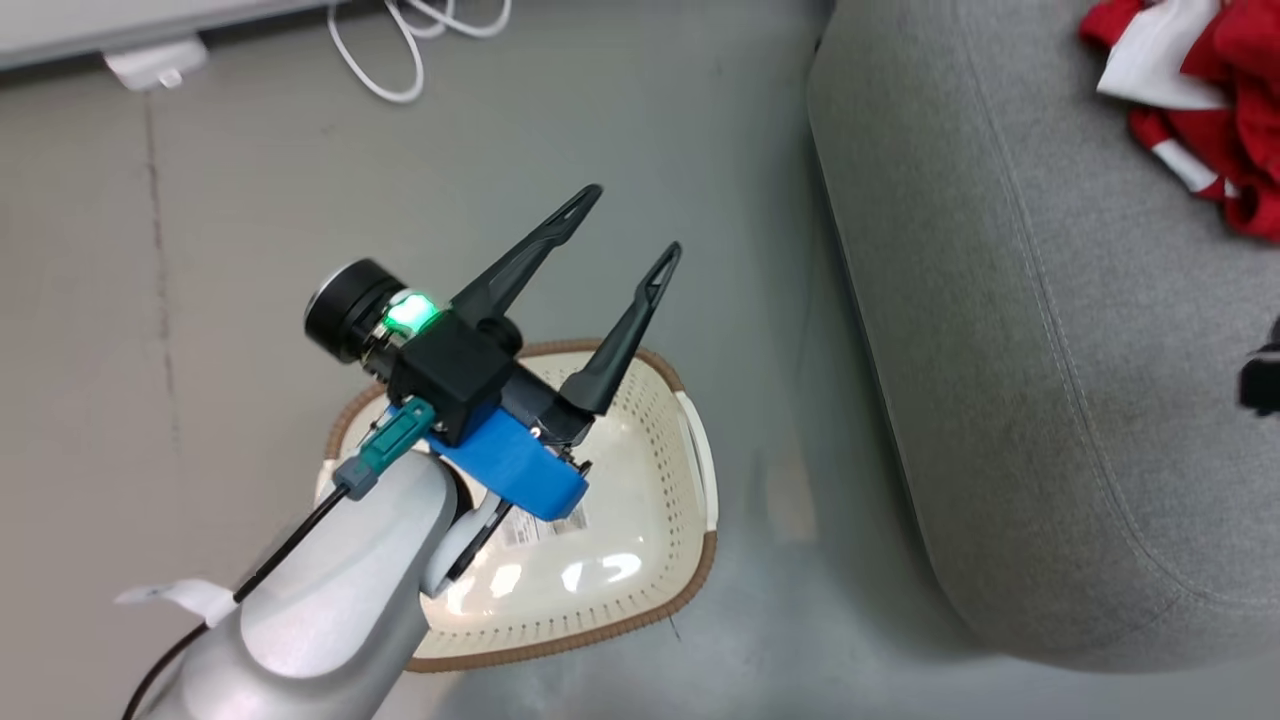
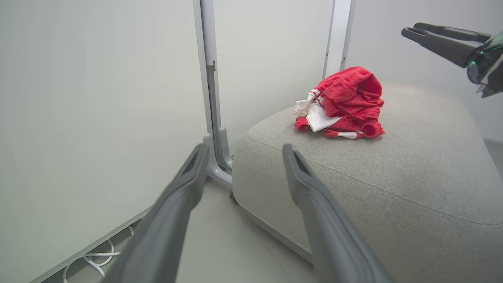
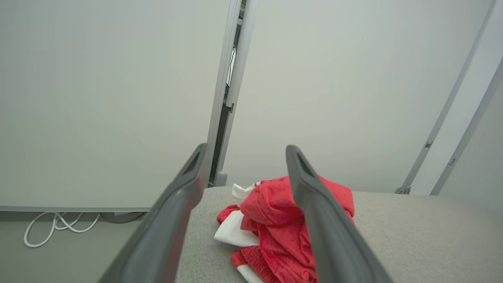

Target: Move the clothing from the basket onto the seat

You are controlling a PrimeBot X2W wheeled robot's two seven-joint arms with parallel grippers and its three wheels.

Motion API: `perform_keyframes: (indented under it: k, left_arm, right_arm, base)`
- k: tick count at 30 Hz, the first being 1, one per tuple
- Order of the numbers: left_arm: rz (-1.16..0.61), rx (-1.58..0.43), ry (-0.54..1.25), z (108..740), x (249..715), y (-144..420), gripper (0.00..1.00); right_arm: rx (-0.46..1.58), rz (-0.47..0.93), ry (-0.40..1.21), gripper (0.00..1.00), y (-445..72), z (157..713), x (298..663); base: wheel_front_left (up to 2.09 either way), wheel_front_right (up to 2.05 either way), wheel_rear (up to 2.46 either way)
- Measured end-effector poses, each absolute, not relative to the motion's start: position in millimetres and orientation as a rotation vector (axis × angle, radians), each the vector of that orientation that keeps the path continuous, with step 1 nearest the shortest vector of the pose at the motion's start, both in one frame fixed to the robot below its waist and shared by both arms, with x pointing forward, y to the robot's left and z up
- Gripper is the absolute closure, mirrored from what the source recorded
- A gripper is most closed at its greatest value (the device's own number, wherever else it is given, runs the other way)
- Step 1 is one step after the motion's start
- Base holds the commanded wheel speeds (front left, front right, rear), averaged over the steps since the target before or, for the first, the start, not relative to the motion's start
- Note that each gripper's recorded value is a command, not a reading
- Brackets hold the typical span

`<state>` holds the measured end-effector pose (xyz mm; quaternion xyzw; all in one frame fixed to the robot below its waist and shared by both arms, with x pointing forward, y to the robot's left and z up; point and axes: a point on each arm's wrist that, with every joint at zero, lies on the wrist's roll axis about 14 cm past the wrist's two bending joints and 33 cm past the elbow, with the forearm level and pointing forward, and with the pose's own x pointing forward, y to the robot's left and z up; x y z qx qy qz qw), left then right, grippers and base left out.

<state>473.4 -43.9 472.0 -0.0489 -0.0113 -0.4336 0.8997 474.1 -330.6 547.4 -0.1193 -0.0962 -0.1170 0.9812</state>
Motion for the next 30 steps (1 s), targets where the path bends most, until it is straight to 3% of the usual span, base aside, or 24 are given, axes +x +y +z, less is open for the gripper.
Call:
perform_keyframes:
  k: [15, 30]
  left_arm:
    - [-0.536, -0.078, -0.066, 506.1, 453.5, 53.6, 0.00]
    - [-0.225, -0.077, -0.057, 505.1, 404.5, 144.7, 0.00]
  right_arm:
    - [-0.068, 0.015, -0.248, 0.00, -219.9, 557.7, 449.8]
    - [0.032, 0.073, -0.200, 0.00, -182.4, 542.5, 412.0]
  base:
    - [0.00, 0.00, 0.00]
    - [0.00, 0.00, 0.00]
